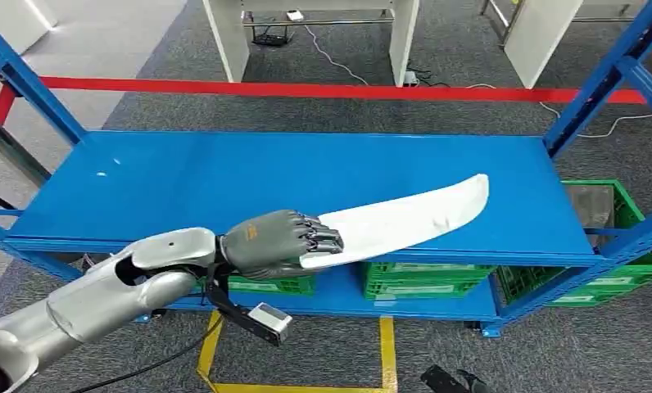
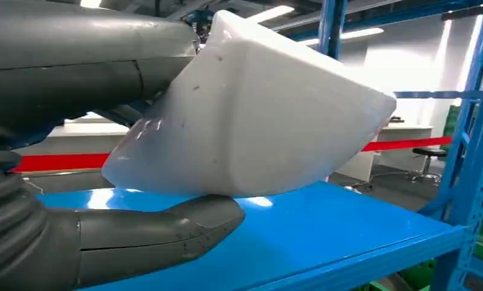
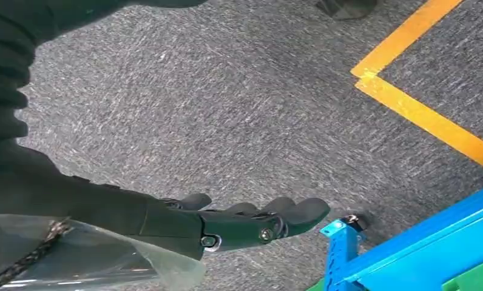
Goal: Take the parts from the cabinet and place them on the table.
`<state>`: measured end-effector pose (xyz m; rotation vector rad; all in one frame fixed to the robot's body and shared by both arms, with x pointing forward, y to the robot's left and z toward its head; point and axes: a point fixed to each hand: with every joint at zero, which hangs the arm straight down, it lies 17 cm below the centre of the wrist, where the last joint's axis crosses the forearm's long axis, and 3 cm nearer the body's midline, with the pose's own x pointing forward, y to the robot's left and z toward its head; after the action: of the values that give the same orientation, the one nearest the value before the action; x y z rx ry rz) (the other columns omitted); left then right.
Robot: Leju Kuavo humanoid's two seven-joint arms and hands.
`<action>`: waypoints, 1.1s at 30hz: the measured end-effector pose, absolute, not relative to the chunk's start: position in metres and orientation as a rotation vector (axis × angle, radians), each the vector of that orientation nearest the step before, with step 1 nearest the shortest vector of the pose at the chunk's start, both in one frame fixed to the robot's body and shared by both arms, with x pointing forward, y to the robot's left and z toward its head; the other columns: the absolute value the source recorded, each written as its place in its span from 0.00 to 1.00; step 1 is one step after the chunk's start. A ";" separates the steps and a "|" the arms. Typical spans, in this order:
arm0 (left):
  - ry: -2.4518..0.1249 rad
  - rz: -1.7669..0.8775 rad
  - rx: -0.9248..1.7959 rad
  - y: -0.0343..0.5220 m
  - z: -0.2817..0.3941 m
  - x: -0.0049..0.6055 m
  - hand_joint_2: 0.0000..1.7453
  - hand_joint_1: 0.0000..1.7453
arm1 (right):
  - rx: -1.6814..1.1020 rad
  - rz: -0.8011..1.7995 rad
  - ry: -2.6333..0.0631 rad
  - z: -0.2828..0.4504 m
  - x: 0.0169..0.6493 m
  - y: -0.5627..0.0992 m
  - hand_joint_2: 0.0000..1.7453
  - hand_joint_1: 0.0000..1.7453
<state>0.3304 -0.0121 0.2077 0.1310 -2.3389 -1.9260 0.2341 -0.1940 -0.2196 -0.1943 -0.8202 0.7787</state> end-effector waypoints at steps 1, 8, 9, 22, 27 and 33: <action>-2.336 -1.925 0.134 -0.012 0.208 0.331 1.00 1.00 | -0.195 0.778 -0.820 -0.220 0.234 -0.194 1.00 0.00; -2.338 -1.917 0.154 -0.009 0.209 0.333 1.00 1.00 | -0.197 0.771 -0.817 -0.220 0.234 -0.195 1.00 0.00; -2.336 -1.917 0.155 -0.009 0.209 0.333 1.00 1.00 | -0.197 0.770 -0.817 -0.220 0.234 -0.195 1.00 0.00; -2.348 -1.906 0.161 -0.009 0.212 0.333 1.00 1.00 | -0.206 0.765 -0.816 -0.220 0.234 -0.199 1.00 0.00; -2.352 -1.904 0.168 -0.009 0.214 0.334 1.00 1.00 | -0.204 0.763 -0.824 -0.218 0.238 -0.196 1.00 0.00; -2.347 -1.906 0.168 -0.007 0.212 0.335 1.00 1.00 | -0.207 0.762 -0.826 -0.218 0.238 -0.196 1.00 0.00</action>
<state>0.3346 -0.0072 0.2124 0.1684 -2.3471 -1.9058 0.2385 -0.1962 -0.2179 -0.2065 -0.8256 0.7618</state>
